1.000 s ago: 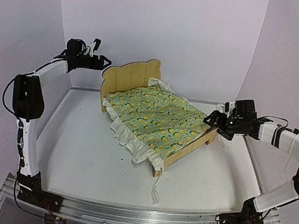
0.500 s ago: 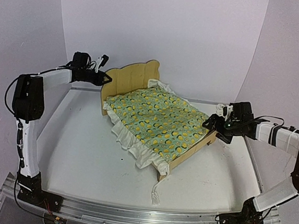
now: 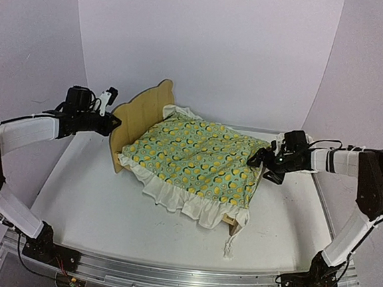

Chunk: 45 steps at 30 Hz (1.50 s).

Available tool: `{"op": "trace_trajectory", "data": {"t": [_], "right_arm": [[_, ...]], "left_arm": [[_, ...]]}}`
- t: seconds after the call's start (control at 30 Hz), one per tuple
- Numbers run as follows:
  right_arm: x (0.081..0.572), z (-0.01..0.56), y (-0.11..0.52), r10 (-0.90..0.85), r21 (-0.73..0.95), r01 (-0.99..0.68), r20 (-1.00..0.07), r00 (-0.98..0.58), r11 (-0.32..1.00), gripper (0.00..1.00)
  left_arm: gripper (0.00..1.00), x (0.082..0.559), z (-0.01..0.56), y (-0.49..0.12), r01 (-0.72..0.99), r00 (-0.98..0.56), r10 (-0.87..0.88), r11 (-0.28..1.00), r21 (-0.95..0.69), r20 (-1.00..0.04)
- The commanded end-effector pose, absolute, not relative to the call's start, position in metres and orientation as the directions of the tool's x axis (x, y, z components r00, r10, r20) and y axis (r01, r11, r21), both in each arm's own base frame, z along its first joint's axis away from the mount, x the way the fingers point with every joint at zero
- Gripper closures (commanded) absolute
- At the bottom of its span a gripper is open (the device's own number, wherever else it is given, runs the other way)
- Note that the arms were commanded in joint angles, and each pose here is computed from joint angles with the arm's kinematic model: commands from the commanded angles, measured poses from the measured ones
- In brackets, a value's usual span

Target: Set up the pet bed

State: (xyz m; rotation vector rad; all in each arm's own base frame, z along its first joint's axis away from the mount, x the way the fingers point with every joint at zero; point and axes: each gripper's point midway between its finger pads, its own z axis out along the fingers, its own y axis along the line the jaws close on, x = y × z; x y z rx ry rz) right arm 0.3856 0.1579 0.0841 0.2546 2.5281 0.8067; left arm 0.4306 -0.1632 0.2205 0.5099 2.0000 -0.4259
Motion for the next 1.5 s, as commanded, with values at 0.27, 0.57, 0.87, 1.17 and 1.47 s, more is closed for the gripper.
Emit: {"op": "trace_trajectory", "data": {"t": [0.27, 0.57, 0.87, 1.17, 1.47], "right_arm": [[0.460, 0.117, 0.236, 0.161, 0.662, -0.247, -0.491, -0.856, 0.708, 0.02], [0.483, 0.156, 0.085, 0.007, 0.000, 0.009, -0.648, -0.762, 1.000, 0.02], [0.369, 0.180, 0.126, -0.013, 0.300, -0.274, -0.652, -0.758, 0.914, 0.02], [0.319, 0.171, 0.135, 0.005, 0.394, -0.314, -0.629, -0.777, 0.864, 0.02], [0.302, 0.171, 0.154, 0.007, 0.475, -0.364, -0.615, -0.789, 0.801, 0.02]], "left_arm": [[0.52, 0.359, 0.254, -0.082, 0.083, -0.441, -0.140, 0.977, -0.196, -0.887], [0.17, 0.309, 0.358, -0.076, 0.108, -0.239, -0.268, 0.948, -0.300, -0.933], [0.22, 0.254, 0.359, -0.284, 0.685, -0.126, 0.040, 0.726, -0.058, -0.991], [0.19, 0.197, 0.237, -0.468, 0.946, -0.112, 0.392, 0.322, 0.022, -0.913], [0.47, 0.205, 0.166, -0.512, 0.957, -0.104, 0.528, 0.284, 0.060, -0.843]]}}
